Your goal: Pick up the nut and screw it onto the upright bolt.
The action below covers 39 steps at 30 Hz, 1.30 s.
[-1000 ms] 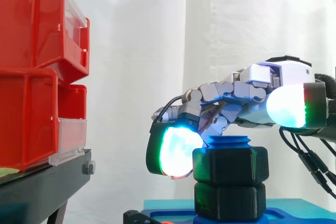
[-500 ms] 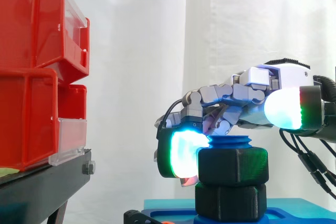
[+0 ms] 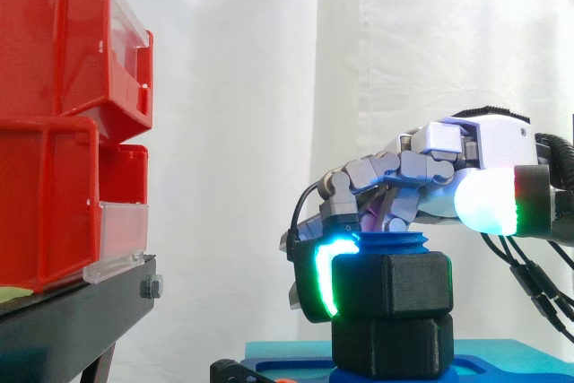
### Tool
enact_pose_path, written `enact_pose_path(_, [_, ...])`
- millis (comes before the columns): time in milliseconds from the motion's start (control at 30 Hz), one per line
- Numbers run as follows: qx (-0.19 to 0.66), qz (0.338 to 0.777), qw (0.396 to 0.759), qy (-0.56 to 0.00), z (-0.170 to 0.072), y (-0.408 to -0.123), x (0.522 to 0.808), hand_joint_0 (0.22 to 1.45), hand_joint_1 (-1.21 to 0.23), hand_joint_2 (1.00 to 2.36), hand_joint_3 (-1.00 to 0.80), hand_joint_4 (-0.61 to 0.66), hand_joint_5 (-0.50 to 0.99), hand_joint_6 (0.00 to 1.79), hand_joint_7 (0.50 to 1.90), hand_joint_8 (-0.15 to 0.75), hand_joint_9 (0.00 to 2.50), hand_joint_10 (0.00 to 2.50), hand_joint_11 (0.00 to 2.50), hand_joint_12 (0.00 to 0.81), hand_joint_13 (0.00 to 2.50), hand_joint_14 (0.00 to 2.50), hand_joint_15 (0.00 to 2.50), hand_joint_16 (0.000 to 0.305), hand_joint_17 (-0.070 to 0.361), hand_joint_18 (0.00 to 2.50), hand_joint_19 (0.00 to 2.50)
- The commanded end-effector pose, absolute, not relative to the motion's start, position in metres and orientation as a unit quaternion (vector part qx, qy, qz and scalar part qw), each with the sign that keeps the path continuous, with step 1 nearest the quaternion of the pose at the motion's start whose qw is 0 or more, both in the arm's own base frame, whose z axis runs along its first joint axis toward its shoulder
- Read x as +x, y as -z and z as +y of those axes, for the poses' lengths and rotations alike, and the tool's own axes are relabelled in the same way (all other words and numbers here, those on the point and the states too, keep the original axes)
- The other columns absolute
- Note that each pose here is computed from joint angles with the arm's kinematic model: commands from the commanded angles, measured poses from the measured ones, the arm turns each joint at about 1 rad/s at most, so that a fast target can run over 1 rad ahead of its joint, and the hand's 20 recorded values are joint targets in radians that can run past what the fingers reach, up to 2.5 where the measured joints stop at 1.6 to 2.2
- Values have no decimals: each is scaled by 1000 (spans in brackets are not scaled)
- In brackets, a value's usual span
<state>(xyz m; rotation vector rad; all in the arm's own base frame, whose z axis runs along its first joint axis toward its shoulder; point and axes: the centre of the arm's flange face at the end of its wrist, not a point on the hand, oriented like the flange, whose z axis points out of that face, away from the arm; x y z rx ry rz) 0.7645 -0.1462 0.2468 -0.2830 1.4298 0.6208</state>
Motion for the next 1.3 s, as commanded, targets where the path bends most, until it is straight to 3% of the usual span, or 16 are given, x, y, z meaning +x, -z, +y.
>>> enact_pose_path(0, [-127,643,702,-278,-148,-247,764,498,-209,1000,-500,109,45,637,1222,230,1225,0,0,172,838,0,0,22,51,545,125])
enact_pose_path(133, [-126,643,703,-278,-149,-246,764,499,-210,1000,-500,111,47,630,1244,233,1255,0,0,165,862,0,0,22,50,578,143])
enact_pose_path(167, [-126,642,703,-277,-150,-247,764,498,-208,1000,-500,132,50,567,1364,235,1238,0,0,173,842,0,0,23,51,567,138])
enact_pose_path(233, [-126,642,703,-277,-150,-246,764,496,-201,1000,-500,158,50,519,1445,233,1217,0,0,185,820,0,0,24,54,532,124])
enact_pose_path(333, [-127,641,705,-277,-150,-247,764,484,-173,1000,-500,202,0,504,1298,217,1106,0,0,210,736,0,0,28,63,443,111])
enact_pose_path(500, [-128,640,705,-278,-150,-248,764,471,-155,1000,-500,227,-77,504,904,225,950,0,0,237,641,0,0,32,73,363,72])
enact_pose_path(767, [-130,638,706,-278,-150,-250,765,459,-141,1000,-500,162,-138,502,636,203,803,0,0,250,537,0,0,35,79,237,5])
enact_pose_path(1033, [-134,635,708,-280,-146,-252,767,450,-114,1000,-500,143,-158,501,594,196,666,0,0,273,416,0,0,36,82,81,0])
enact_pose_path(1267, [-135,635,707,-281,-139,-252,768,451,-104,1000,-500,184,-119,502,705,207,659,0,0,279,412,0,0,36,82,55,0])
